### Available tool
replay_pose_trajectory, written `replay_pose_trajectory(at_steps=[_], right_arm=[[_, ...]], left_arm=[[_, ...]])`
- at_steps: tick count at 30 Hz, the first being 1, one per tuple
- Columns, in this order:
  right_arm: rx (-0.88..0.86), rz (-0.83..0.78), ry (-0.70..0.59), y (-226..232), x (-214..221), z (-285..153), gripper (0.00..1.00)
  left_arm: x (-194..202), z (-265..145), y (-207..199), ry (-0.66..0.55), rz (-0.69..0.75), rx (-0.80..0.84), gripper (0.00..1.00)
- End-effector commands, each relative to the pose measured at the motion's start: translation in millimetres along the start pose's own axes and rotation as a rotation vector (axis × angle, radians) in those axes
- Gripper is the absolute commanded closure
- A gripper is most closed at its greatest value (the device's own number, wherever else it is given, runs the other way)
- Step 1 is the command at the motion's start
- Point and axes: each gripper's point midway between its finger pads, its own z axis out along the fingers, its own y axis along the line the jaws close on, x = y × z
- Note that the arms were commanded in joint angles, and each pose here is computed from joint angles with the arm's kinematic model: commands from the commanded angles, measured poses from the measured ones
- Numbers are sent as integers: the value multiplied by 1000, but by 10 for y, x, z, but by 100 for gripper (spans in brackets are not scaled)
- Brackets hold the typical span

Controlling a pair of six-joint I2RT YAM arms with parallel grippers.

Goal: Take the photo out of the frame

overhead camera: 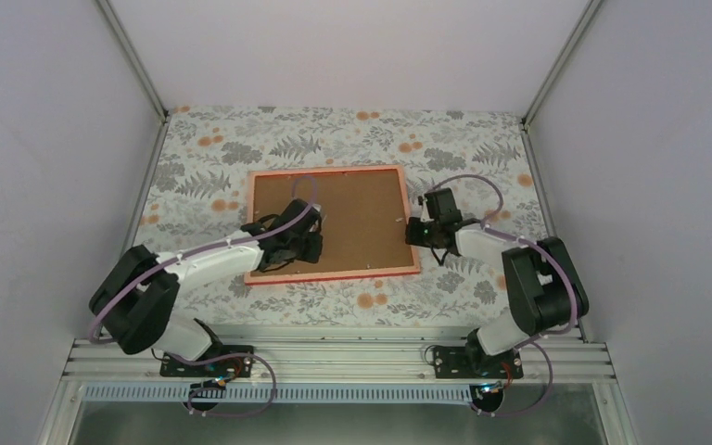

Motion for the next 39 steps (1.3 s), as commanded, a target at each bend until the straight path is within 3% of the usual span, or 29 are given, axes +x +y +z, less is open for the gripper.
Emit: replay_pose_trajectory(at_steps=[1,12,18,21,28,39], right_arm=[[120,227,-117,-252,-119,-231,96],[85,460,-131,-338,172,-351,96],[49,461,-110,-197,348,-433,95],[15,452,-80,-93,453,-430,82],[-71,410,-39,210,621,-475,64],[-198,245,132,824,1080,-324,50]], left_arm=[[-138,-147,59,-89,-61,10,98],[-150,-316,273,-153,-126,-25,98],[-134,-330,318,-175,-161,-13,98],[-105,-310,307,-173,-171,1,98],[-75,-372,303,-192,-181,27,98],[-78,-406,305,-202,-188,32,98]])
